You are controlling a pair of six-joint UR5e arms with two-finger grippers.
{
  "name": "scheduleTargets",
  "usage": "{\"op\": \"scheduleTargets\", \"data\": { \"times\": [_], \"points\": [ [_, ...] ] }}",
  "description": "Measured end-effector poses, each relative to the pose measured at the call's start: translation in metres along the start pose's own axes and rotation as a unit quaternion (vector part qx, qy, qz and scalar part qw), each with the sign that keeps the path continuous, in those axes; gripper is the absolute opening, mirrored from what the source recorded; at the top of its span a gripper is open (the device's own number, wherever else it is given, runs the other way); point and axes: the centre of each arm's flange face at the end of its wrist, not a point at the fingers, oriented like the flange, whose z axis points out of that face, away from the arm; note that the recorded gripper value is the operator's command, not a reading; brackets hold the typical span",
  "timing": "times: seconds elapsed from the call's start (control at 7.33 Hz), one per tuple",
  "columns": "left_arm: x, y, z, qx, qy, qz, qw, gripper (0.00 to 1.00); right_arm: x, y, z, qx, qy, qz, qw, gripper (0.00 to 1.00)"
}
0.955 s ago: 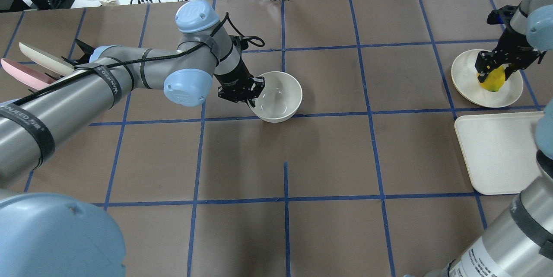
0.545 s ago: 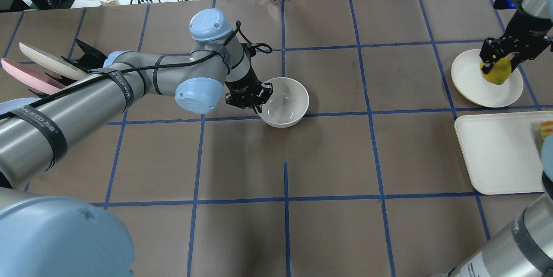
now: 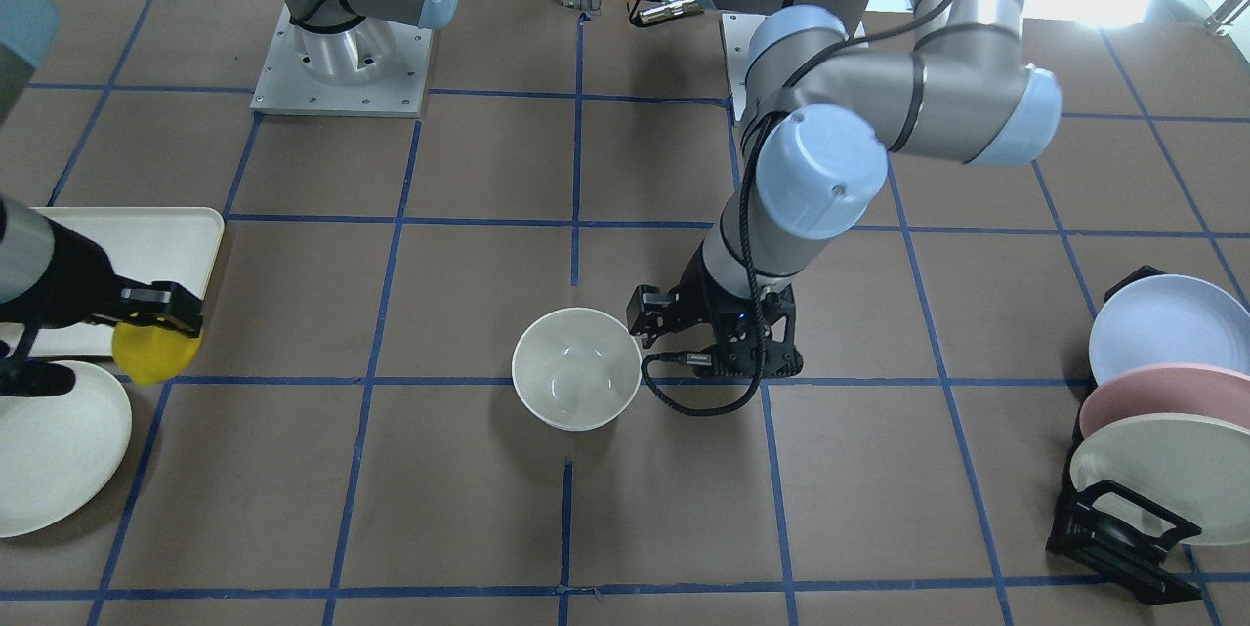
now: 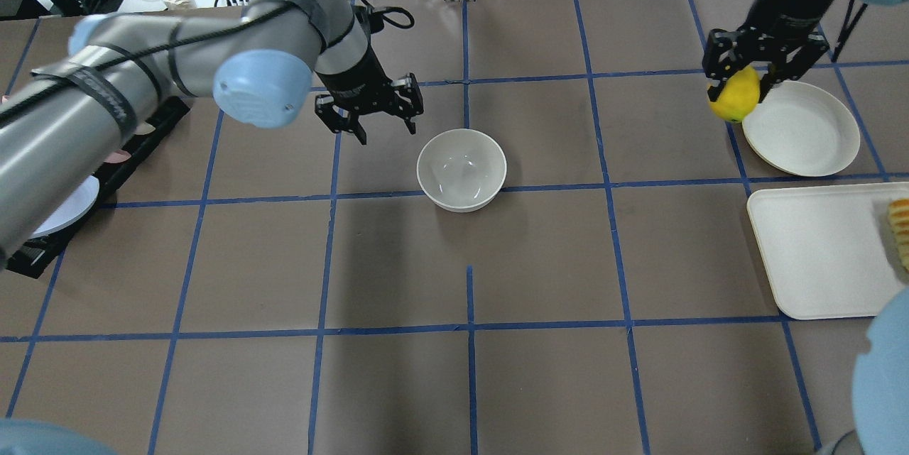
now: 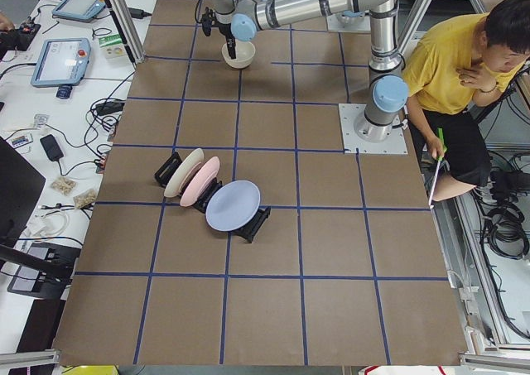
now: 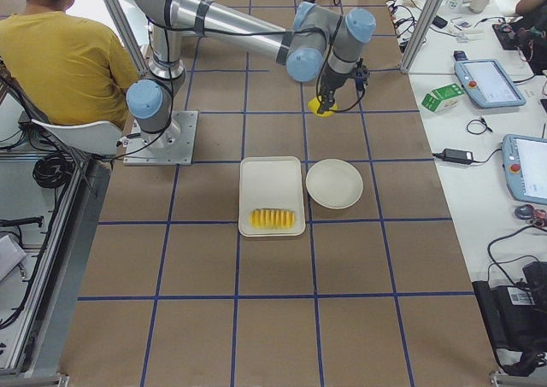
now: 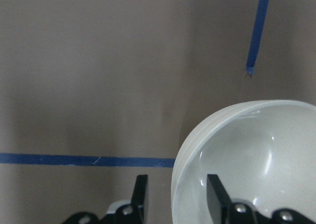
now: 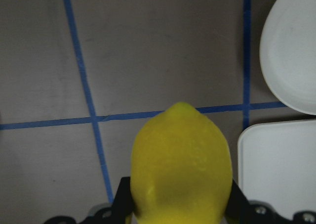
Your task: Place bowl and put lemon in it
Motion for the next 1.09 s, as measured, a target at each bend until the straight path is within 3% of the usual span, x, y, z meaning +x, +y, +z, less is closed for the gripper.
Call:
{"op": "scheduleTargets", "data": {
  "times": [0.27,0.55,0.82,1.09],
  "points": [
    [-0.029,0.030,-0.082,0.005,-0.041,0.063,0.9972,1.00,-0.117,0.030,-0.005,0.019,0.006,0.012,0.9997,0.00],
    [-0.086,0.059,-0.139,0.003,-0.046,0.070,0.9964,1.00,-0.199,0.049,0.004,0.043,-0.021,-0.007,0.9988,0.00],
    [-0.085,0.078,-0.146,0.003,-0.056,0.067,0.9962,1.00,-0.252,0.051,0.029,0.053,-0.047,-0.021,0.9973,0.00],
    [-0.066,0.086,-0.142,0.009,-0.059,0.076,0.9953,1.00,-0.293,0.046,0.067,0.053,-0.051,-0.025,0.9970,0.00]
  ]
}}
